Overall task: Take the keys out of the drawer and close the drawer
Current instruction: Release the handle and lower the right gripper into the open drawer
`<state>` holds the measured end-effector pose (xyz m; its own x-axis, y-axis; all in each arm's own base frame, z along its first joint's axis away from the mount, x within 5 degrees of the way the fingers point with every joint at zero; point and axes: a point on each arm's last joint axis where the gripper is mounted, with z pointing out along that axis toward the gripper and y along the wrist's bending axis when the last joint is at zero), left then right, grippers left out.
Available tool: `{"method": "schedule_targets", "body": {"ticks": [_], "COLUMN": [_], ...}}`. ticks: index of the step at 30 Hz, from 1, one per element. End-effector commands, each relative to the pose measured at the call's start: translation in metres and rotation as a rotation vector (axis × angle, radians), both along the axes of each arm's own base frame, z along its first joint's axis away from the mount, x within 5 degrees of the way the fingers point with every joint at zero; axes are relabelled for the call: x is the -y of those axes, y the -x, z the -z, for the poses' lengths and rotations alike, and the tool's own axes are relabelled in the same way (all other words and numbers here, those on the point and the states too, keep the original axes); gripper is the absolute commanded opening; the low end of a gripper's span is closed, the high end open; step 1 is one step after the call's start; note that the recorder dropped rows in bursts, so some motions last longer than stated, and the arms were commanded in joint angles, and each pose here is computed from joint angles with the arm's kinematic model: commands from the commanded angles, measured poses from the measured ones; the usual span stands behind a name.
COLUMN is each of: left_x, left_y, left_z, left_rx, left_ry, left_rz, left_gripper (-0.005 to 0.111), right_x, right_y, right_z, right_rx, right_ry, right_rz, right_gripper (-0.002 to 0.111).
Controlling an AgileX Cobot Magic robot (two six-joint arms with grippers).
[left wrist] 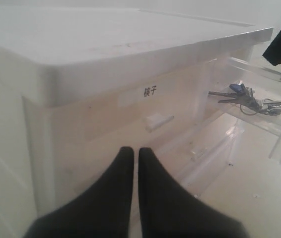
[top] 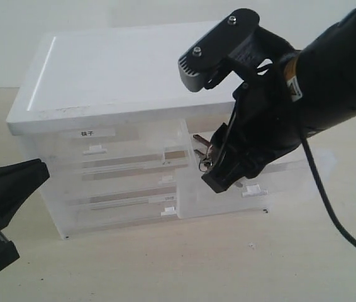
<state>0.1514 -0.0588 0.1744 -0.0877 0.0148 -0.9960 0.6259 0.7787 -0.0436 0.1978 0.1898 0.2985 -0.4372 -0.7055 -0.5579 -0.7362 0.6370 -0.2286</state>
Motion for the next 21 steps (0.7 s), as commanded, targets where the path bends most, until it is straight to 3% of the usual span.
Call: {"method": "schedule_targets", "body": {"ticks": [1,6,9,18,20,21], "left_x": [0.001,0.001,0.001,0.001,0.001,0.001], "left_y": [-0.001,-0.001,-0.001,-0.001,-0.001,-0.001], "left_z": [-0.001,-0.001,-0.001,-0.001,-0.001,-0.001], "left_rx": [0.002,0.0,0.0,0.0,0.0,0.0], "left_ry": [0.007,0.006,0.006,0.006,0.006,0.006], "left_rz": [0.008,0.007,0.007,0.007,0.007,0.007], "left_gripper": [0.005,0.005,0.005,0.005,0.005,0.005], "right_x": [-0.007,-0.012,-0.013,-0.005,-0.006,-0.006], "right_y": [-0.006,-0.011,-0.015,-0.036,-0.036,-0.036], "right_z": [0.014,0.027,0.032,0.055,0.057,0.057], "right_rx": [-0.047,-0.08,-0.092,-0.159,-0.161,-0.16], "right_ry": [0.041,0.078,0.084,0.119,0.118,0.119], "right_rz": [-0.008,-0.019,-0.01,0.07,0.068,0.067], "right_gripper": [0.051,0.052,0.06,0.059,0.055,0.043]}}
